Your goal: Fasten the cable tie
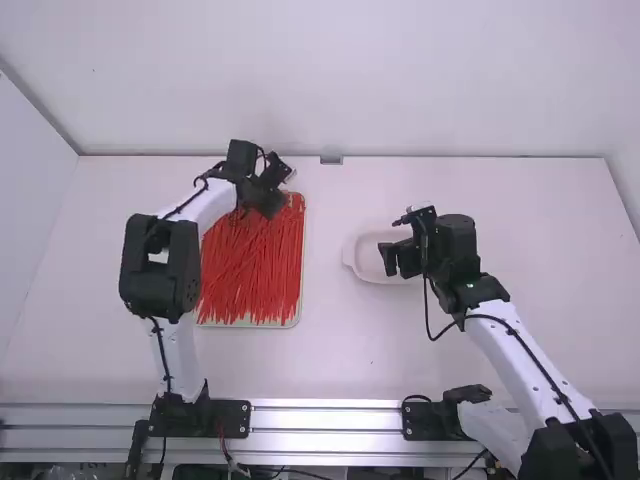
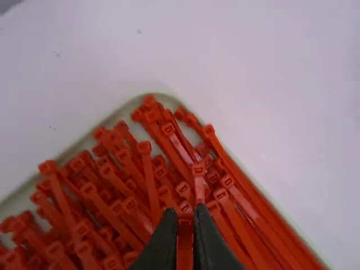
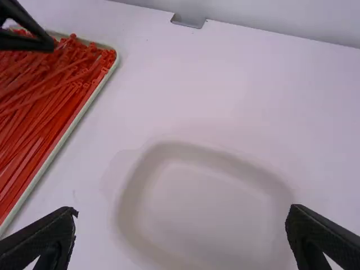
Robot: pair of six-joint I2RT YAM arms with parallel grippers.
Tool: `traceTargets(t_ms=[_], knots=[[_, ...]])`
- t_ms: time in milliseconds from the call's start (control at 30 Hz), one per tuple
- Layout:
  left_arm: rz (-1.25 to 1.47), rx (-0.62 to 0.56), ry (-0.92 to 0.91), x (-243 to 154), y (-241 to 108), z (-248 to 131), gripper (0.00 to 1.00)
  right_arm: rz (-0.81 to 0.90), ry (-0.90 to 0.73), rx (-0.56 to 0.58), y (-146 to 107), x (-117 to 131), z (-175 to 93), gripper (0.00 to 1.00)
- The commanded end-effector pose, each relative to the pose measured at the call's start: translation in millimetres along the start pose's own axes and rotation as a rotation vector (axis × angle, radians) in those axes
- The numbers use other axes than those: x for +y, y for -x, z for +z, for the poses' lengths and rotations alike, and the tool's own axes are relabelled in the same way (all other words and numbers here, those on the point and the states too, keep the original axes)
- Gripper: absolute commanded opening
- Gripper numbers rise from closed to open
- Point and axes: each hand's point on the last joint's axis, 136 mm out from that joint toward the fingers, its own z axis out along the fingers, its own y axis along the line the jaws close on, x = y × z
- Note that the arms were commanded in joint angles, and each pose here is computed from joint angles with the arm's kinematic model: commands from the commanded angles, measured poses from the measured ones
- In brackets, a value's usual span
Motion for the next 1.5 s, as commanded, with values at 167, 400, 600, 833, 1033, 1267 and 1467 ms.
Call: traceTargets(t_ms=[167,400,600,833,1033,1267,1467], knots=[[-0.026,-0.070,0.008,7,46,-33,0.02,-0.004,-0.002,-0.025,14,-1,-2,1.00],[-0.012,-0.104,0.034,11,73,-62,0.02,-0.004,-0.002,-0.025,14,-1,-2,1.00],[-0.004,-0.158,0.030,12,98,-96,0.02,-0.003,-0.003,-0.025,14,-1,-2,1.00],[0.025,-0.254,0.053,13,124,-138,0.02,-0.004,-0.002,-0.025,14,-1,-2,1.00],[0.029,-0.371,0.013,8,143,-176,0.02,-0.007,-0.003,-0.025,14,-1,-2,1.00],[0.047,-0.446,0.012,4,155,-208,0.02,-0.008,-0.004,-0.034,16,-1,-2,1.00],[0.050,-0.533,-0.054,-4,163,-241,0.02,0.039,0.031,-0.080,27,4,-2,1.00]])
